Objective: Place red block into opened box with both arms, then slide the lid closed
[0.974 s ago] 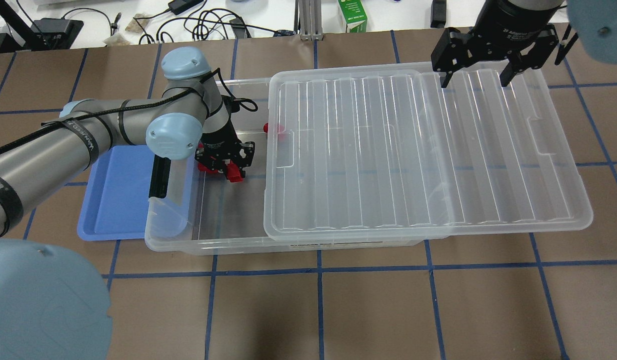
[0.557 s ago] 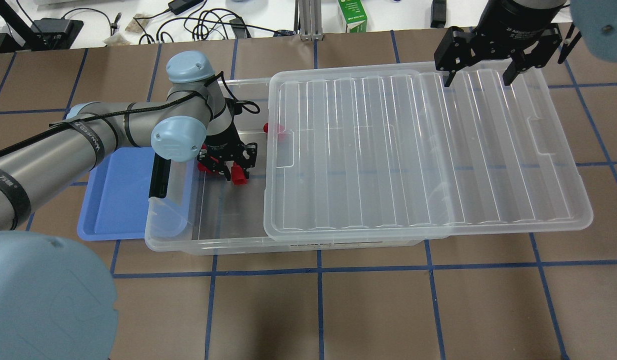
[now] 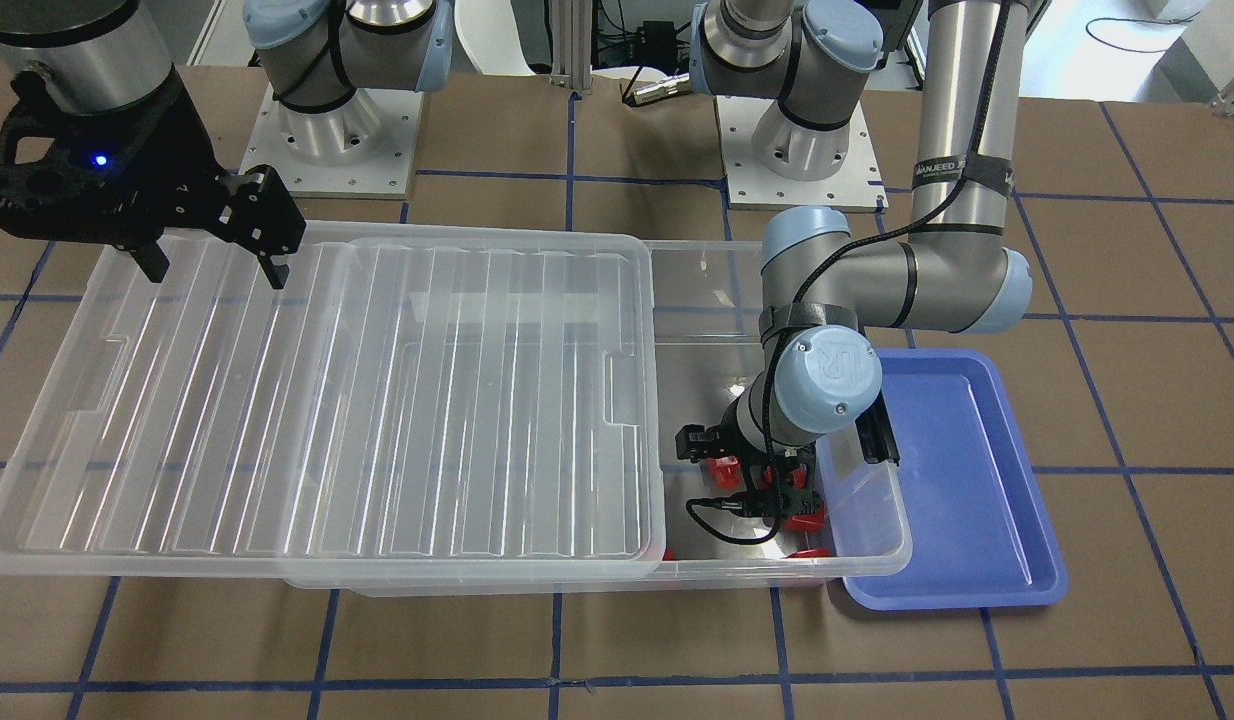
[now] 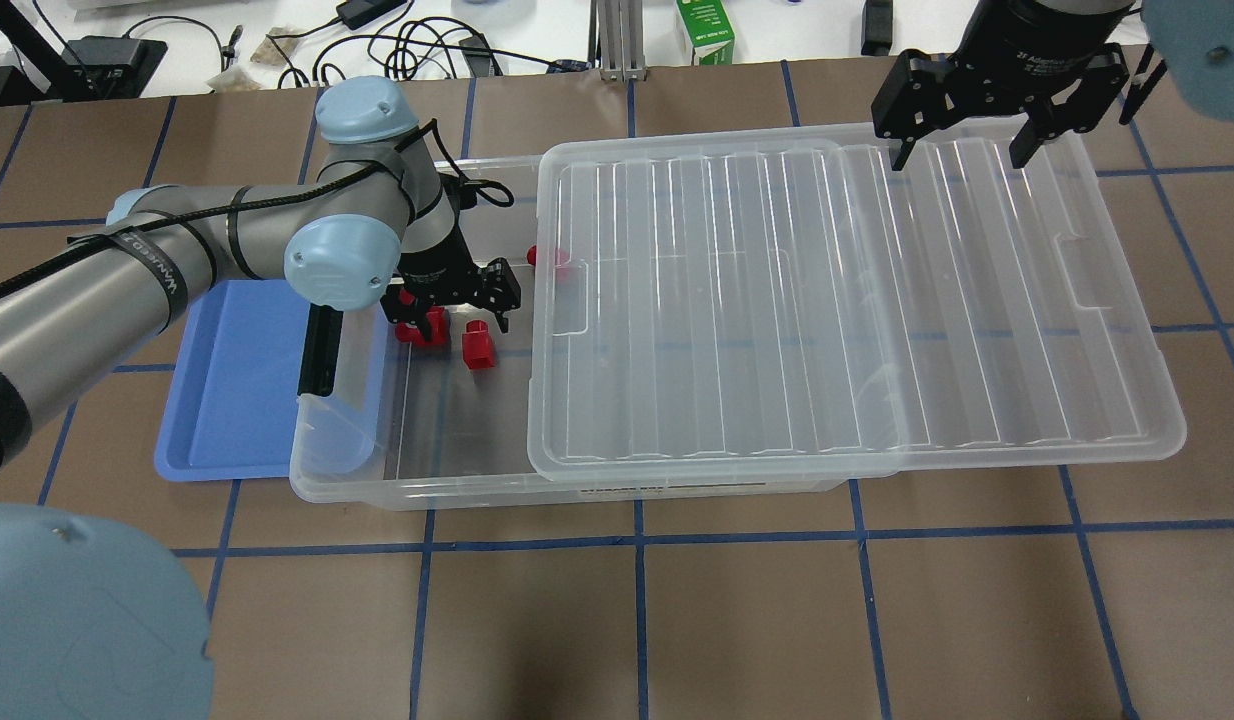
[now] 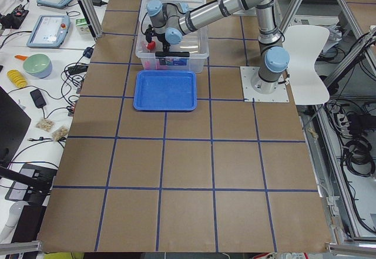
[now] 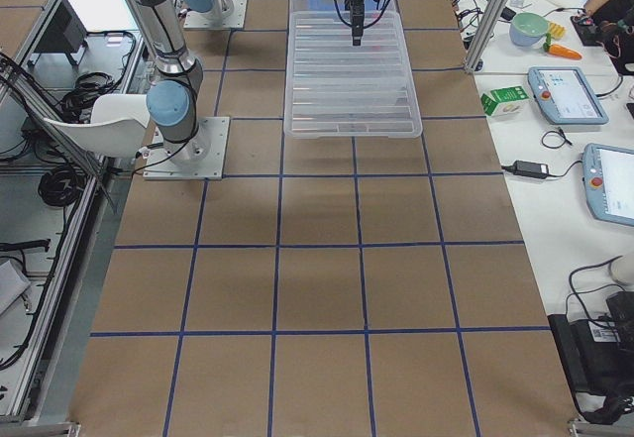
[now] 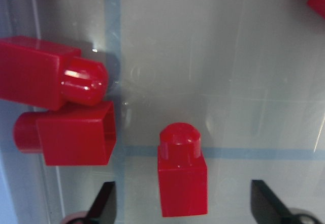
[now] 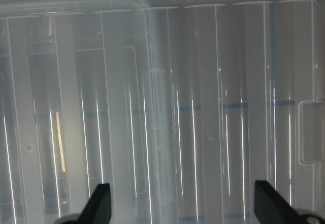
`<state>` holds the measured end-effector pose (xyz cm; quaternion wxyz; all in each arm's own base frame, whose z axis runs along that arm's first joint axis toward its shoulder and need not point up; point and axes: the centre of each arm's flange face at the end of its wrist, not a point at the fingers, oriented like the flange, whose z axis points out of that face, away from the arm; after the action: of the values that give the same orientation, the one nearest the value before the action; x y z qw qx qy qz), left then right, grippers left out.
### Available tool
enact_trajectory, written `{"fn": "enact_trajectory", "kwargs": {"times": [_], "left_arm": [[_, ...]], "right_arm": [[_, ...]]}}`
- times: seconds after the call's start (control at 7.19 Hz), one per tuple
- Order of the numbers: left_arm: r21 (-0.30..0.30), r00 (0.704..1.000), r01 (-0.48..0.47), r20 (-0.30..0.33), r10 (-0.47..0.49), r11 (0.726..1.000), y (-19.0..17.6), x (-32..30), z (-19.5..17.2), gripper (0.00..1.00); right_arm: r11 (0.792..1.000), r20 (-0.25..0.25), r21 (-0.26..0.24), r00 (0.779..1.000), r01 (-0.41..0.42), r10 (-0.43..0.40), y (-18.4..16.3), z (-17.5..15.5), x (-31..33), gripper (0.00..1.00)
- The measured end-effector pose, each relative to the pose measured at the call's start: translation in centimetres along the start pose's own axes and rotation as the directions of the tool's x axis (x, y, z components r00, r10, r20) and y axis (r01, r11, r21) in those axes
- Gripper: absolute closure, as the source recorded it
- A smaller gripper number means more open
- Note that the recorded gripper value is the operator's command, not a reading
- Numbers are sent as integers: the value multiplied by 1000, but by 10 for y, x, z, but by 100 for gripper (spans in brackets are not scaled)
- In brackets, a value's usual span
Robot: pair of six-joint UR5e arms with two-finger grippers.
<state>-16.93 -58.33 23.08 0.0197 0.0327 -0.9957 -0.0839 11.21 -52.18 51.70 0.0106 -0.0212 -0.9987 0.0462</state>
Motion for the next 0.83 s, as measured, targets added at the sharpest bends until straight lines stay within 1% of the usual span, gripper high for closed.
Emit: {"fn": "enact_trajectory", "kwargs": {"times": [0.14, 0.28, 0.42, 0.7, 0.83], "left_arm": [[-8, 1000, 4, 3, -4, 1000, 2, -2, -25, 0], [-22, 1000, 8, 9, -8, 1000, 5, -4, -58, 0], [-21, 1000, 10, 21, -10, 1000, 10, -6, -100, 0], [10, 999, 9, 42, -9, 1000, 31, -9, -179, 0], [29, 999, 7, 40, -9, 1000, 51, -10, -210, 0]], "right_arm": [[1000, -3, 3, 1000, 9, -9, -4, -3, 10, 0], [1000, -6, -6, 1000, 14, -14, -10, -5, 39, 0], [999, -8, -20, 999, 35, -35, -13, -7, 77, 0], [989, -18, -31, 989, 145, -145, -14, -7, 153, 0], [985, -22, -32, 985, 170, -170, -11, -7, 194, 0]]}}
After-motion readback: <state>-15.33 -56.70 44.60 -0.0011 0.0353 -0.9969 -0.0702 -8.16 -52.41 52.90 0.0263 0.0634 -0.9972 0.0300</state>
